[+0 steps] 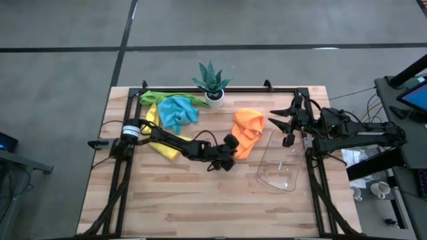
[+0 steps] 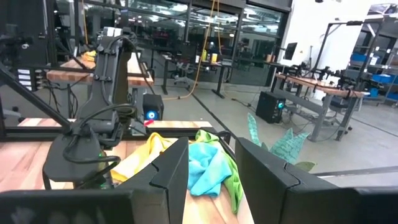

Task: Roll microfiber towels into tight, uniform cylinder then place into a basket
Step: Fold the orange microfiber cloth

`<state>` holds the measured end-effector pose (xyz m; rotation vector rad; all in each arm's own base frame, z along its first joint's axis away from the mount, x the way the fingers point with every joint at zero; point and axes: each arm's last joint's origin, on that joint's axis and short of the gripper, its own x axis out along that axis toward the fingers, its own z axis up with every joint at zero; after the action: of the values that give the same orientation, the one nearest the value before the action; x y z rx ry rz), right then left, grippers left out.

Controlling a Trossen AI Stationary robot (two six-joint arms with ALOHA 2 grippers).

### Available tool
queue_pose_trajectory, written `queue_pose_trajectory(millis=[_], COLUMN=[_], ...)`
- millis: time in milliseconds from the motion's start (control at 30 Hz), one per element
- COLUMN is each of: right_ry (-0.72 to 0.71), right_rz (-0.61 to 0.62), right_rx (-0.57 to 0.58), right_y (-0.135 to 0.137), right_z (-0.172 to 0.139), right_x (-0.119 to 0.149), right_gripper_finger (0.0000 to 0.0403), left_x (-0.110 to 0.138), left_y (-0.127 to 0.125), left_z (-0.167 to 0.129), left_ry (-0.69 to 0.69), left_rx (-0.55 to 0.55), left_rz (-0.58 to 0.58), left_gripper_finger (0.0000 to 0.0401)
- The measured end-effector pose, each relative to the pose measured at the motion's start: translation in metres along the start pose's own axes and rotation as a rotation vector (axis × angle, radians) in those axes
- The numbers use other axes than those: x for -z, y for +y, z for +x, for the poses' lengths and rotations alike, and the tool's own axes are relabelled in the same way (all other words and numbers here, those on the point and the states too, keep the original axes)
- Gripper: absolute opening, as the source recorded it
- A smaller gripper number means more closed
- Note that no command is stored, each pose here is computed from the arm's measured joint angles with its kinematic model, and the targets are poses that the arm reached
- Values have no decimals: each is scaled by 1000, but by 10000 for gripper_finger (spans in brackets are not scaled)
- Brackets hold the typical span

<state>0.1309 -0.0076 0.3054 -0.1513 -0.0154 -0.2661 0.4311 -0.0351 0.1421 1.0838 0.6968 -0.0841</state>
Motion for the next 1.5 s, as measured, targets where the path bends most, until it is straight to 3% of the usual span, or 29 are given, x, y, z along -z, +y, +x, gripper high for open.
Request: queue_pose_trajectory(millis=[133,233,400,600,733,833,1000,1267,1500], right_ry=[0,0,1,7,18,34,93,230,424], right_rz=[0,0,0,-2,-5,-10,-27,-42,-63], right_rx=[0,0,0,-1,-3,-5,-14,-33,-63], right_y=[0,0,0,0,2,4,9,16,23], right_z=[0,0,0,1,5,11,25,47,71], right_x=[0,0,0,1,2,4,13,23,25], right_gripper_finger=[128,128,128,128,128,128,141,195,220], left_x=[-4,-10,-12,-2,10,17,21,20,8], left_y=[1,17,63,121,143,151,151,145,196], left_z=[-3,-20,-83,-181,-230,-249,-249,-205,-199], left_ry=[-13,-38,-56,-172,-269,-309,-300,-147,-163], left_rx=[0,-32,-121,-284,-368,-402,-385,-222,-331], left_rz=[-58,-113,-233,-473,-622,-695,-730,-729,-748], left_gripper_finger=[5,1,0,0,0,0,0,0,0])
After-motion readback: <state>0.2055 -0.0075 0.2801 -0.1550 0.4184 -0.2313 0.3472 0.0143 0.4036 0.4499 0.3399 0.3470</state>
